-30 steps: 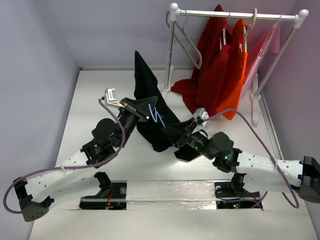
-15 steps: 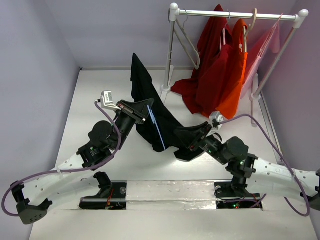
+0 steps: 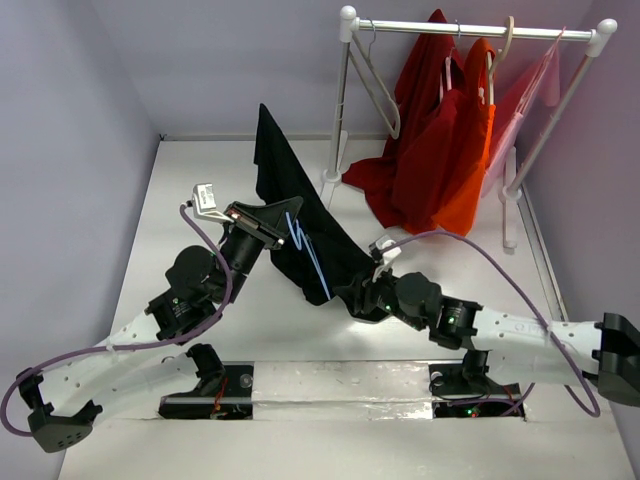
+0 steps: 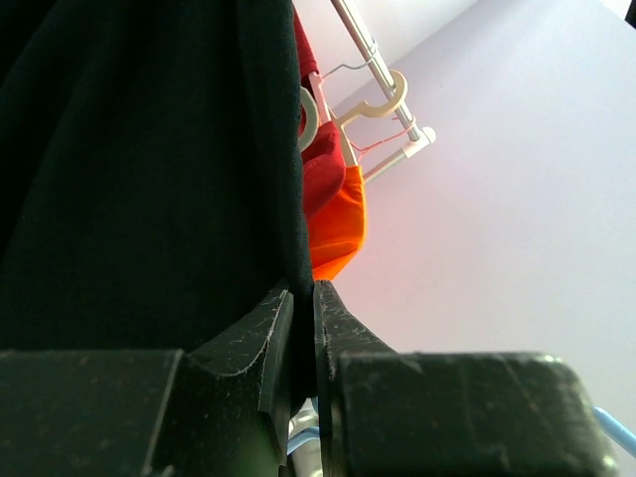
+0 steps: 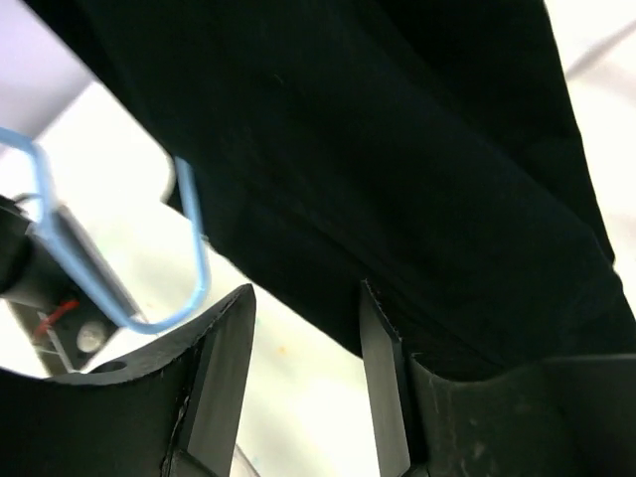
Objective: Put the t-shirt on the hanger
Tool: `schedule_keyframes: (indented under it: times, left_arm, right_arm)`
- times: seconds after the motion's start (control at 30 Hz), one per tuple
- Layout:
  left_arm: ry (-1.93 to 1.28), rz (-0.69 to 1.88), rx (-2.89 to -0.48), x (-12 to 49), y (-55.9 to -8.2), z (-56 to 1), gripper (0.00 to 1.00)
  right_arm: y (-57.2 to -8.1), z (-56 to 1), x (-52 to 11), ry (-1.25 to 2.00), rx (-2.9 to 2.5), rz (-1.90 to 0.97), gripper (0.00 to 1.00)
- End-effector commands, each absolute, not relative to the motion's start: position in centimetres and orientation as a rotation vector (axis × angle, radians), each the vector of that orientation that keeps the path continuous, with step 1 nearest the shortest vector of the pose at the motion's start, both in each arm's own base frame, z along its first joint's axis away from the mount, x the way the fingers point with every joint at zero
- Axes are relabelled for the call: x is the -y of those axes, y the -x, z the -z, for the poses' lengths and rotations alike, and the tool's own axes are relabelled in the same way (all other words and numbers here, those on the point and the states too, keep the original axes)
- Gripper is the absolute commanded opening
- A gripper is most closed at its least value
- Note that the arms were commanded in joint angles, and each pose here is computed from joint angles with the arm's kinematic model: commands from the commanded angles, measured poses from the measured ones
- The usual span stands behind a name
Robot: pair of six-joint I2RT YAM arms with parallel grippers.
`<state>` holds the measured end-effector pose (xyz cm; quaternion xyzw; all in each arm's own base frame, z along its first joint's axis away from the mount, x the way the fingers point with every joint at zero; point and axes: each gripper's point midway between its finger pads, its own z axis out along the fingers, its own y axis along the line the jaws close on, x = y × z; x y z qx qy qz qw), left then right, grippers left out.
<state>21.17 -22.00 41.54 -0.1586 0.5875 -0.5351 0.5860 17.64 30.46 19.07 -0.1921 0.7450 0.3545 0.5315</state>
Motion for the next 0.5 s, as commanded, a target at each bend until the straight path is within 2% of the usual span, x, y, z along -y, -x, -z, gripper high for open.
schedule_keyframes:
  times: [0.0, 0.1, 0.17, 0.2, 0.23, 0.3, 0.33, 0.47]
  left_arm:
    - [0.376, 1.329, -1.256, 20.8, -20.1, -45.2, 0.00]
    - [0.365, 1.338, -1.255, 21.0, -20.0, -45.3, 0.00]
    - [0.362, 1.345, -1.251, 21.0, -19.9, -45.5, 0.00]
    - [0.363, 1.342, -1.254, 21.1, -19.9, -45.4, 0.00]
    - [0.367, 1.342, -1.251, 21.0, -20.0, -45.5, 0.00]
    - [0.367, 1.345, -1.246, 21.0, -20.0, -45.7, 0.00]
    - [0.370, 1.347, -1.240, 20.9, -19.9, -45.9, 0.00]
    - [0.365, 1.370, -1.205, 20.8, -19.7, -46.6, 0.00]
  right_arm:
    - [-18.3, -20.1, -30.8, 0.409, -1.753, -0.844, 0.52]
    - [-18.6, -19.7, -31.0, 0.408, -1.750, -0.831, 0.53]
    - [-18.8, -19.0, -31.3, 0.418, -1.769, -0.810, 0.48]
    - [-18.8, -18.7, -31.4, 0.424, -1.779, -0.804, 0.41]
    - [-18.8, -18.4, -31.5, 0.427, -1.788, -0.798, 0.28]
    - [-18.9, -17.7, -31.7, 0.432, -1.804, -0.794, 0.19]
    - [-18.8, -17.3, -31.8, 0.437, -1.809, -0.798, 0.00]
    - [-18.1, -15.9, -31.2, 0.393, -1.833, -0.847, 0.00]
